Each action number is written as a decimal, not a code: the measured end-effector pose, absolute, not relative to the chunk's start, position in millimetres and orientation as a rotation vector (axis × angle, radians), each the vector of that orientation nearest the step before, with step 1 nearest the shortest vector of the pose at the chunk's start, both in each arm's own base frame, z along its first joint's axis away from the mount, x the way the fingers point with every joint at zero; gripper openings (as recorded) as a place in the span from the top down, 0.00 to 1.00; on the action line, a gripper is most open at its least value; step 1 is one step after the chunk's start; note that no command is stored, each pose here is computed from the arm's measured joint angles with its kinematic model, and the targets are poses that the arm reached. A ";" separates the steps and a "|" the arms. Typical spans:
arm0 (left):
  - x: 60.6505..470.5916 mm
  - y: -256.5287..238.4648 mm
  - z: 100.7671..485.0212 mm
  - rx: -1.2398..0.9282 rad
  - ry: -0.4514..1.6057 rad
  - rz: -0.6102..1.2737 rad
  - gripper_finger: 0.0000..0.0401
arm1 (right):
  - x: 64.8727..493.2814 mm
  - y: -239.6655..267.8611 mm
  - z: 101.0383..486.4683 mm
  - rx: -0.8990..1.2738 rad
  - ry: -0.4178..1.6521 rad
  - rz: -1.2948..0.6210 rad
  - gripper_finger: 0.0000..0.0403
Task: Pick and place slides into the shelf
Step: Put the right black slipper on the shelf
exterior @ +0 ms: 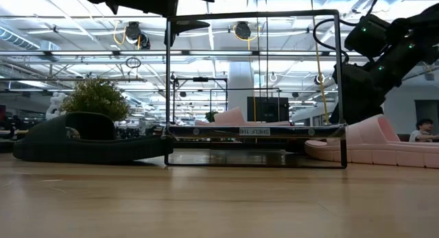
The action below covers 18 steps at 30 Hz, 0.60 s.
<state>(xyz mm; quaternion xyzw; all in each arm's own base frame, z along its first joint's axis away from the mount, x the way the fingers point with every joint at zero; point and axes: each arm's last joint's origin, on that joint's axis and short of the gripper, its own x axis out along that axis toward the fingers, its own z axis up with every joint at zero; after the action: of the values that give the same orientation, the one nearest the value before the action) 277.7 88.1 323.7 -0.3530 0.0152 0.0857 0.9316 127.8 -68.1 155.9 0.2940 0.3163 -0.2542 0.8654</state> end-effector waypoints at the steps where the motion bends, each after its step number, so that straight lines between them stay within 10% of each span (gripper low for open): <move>1: 277.6 88.1 323.1 -0.724 0.036 0.179 0.38 | 127.9 -68.1 155.6 0.618 0.657 -0.531 0.60; 18: 277.4 88.6 321.9 -0.719 0.043 0.200 0.38 | 128.7 -68.9 153.2 0.617 0.673 -0.541 0.60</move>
<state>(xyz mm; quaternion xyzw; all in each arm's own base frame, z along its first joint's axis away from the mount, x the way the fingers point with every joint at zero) 277.4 88.6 321.9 -0.3513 0.0210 0.0977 0.9309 128.7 -68.9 153.2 0.2944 0.3209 -0.2579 0.8625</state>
